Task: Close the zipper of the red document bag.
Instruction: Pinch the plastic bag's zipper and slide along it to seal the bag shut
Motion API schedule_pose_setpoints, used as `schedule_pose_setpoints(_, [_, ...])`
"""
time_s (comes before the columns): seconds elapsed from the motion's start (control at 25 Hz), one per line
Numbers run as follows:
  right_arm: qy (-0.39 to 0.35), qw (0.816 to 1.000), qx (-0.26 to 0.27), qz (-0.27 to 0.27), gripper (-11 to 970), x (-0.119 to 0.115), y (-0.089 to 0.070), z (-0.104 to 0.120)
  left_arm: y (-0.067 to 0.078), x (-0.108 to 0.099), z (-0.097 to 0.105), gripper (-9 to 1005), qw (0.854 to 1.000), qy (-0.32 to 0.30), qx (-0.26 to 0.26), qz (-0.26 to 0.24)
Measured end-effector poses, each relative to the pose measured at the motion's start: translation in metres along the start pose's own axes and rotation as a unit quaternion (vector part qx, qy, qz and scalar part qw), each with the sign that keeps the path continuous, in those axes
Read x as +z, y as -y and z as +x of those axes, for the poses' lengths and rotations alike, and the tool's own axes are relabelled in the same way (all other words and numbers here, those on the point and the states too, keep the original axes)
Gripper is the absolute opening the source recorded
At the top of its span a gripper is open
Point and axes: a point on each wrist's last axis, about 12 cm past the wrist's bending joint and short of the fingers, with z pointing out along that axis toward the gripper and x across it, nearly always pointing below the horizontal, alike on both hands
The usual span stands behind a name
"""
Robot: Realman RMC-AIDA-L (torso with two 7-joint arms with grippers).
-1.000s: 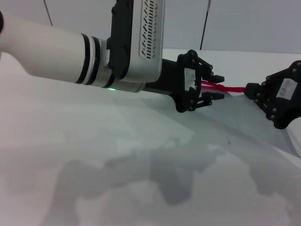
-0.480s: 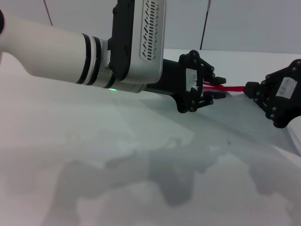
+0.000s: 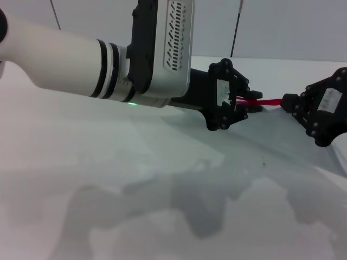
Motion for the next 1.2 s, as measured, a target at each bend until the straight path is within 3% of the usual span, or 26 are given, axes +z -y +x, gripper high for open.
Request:
schedule_pose_setpoints(0.36, [0.001,1.0,-0.001,0.001,15,0.0,0.0,0.0,-0.001,-0.001,0.001,122,1.0,-0.003,-0.003,-0.004])
schedule_pose_setpoints(1.2, [0.0,1.0,0.0,0.0,16,-0.001,-0.001,0.0,0.0,0.002,0.011,84,1.0,-0.015,-0.015,0.003])
